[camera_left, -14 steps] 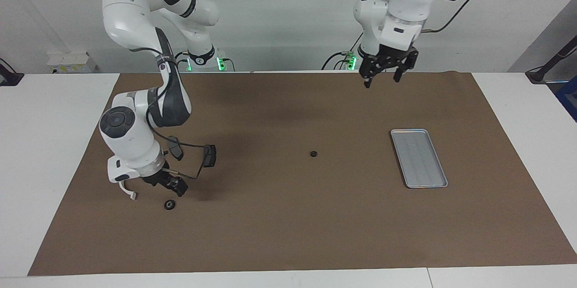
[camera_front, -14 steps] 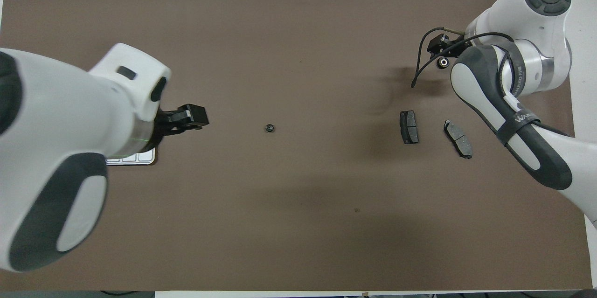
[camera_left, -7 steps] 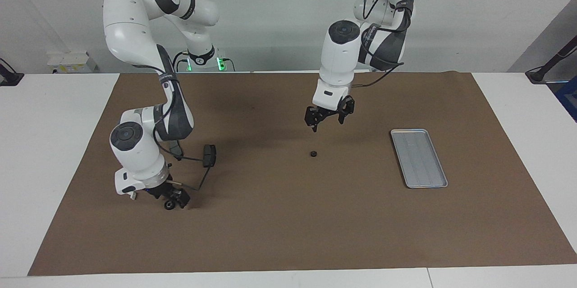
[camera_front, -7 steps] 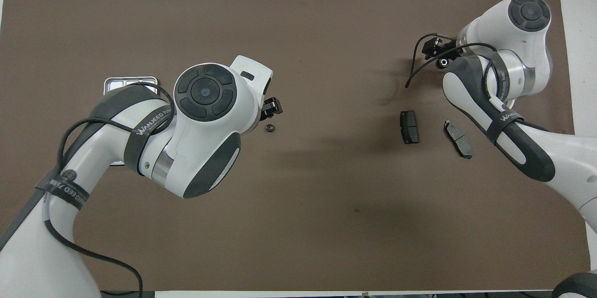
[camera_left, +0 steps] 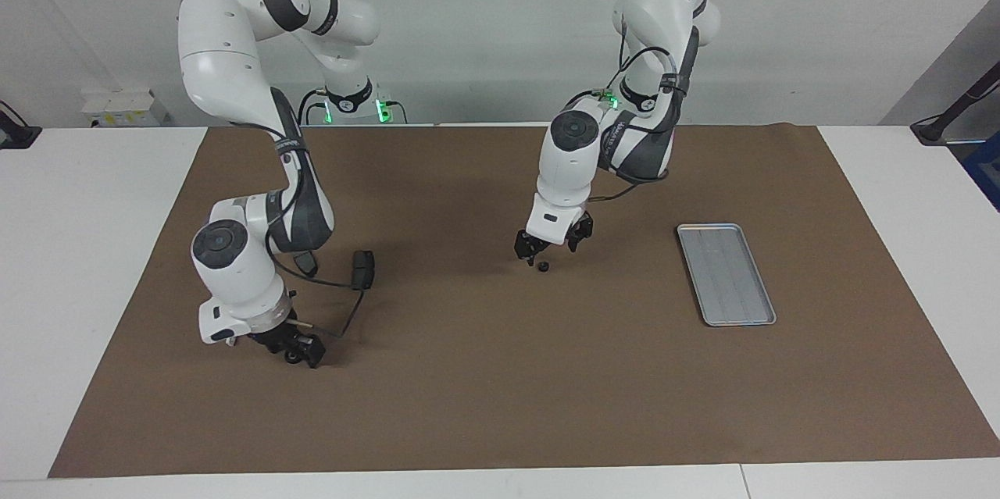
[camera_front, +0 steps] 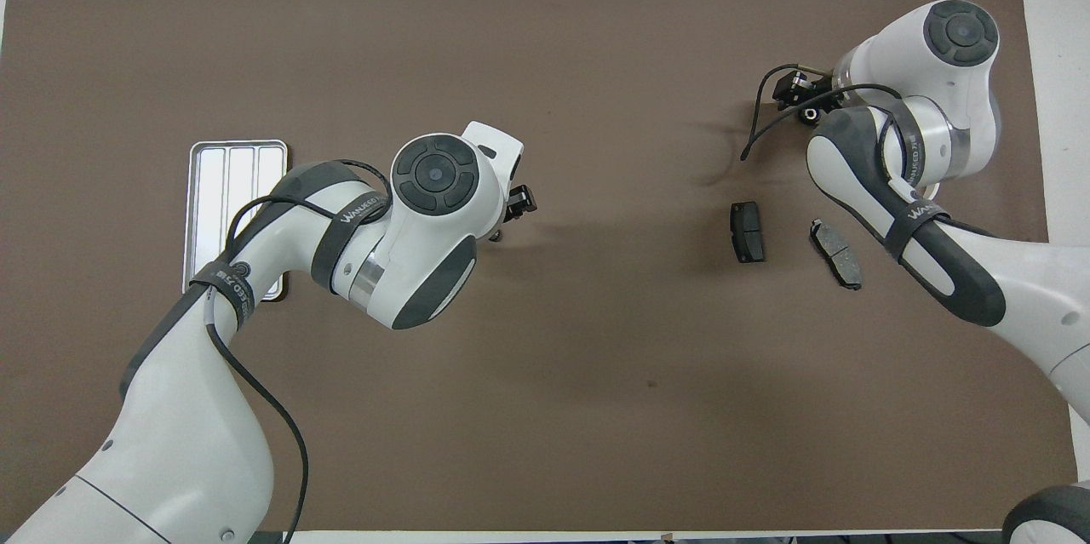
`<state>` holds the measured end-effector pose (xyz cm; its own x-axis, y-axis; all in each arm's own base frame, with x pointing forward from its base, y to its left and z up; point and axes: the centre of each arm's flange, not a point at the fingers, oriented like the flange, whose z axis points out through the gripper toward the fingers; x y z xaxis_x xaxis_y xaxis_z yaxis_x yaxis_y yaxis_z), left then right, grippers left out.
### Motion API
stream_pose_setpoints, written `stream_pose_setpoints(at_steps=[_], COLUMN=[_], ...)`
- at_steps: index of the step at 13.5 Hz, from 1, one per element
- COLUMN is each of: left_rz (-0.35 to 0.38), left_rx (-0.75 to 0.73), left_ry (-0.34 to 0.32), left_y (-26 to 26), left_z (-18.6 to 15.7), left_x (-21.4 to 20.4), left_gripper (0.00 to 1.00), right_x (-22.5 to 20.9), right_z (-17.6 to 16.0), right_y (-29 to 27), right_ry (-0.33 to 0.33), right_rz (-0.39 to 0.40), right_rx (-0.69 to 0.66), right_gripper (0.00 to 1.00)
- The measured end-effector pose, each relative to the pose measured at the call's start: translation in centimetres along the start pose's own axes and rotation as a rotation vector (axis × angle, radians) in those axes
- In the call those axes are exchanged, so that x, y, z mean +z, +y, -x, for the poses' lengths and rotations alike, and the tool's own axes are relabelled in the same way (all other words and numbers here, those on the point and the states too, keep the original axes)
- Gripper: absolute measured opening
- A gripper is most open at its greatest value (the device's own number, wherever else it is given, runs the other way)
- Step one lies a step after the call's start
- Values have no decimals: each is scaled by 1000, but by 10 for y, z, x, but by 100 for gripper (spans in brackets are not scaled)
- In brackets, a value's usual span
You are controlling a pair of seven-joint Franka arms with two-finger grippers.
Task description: Pick bearing gear from pile to tray
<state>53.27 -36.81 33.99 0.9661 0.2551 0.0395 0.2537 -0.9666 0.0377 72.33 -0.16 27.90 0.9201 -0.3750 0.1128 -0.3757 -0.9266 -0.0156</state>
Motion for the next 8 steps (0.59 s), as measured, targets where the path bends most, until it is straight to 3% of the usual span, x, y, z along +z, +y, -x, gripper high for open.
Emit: stream_pose_setpoints(at_steps=[3,4,8], left_rz=[6,2,5], left_rx=[9,11,11], left_ry=[-3,-6,-5], left_y=[1,0,-3], left_z=[13,15,18], left_x=[16,18,25], left_gripper=[100,100,100], right_x=[-6,-8,-8], right_z=[-1,-1,-1], right_y=[0,-2,-2], right_ry=[8,9,5], right_rz=[-3,-3,-1], right_rx=[0,-1,-1], right_gripper=[44,35,35])
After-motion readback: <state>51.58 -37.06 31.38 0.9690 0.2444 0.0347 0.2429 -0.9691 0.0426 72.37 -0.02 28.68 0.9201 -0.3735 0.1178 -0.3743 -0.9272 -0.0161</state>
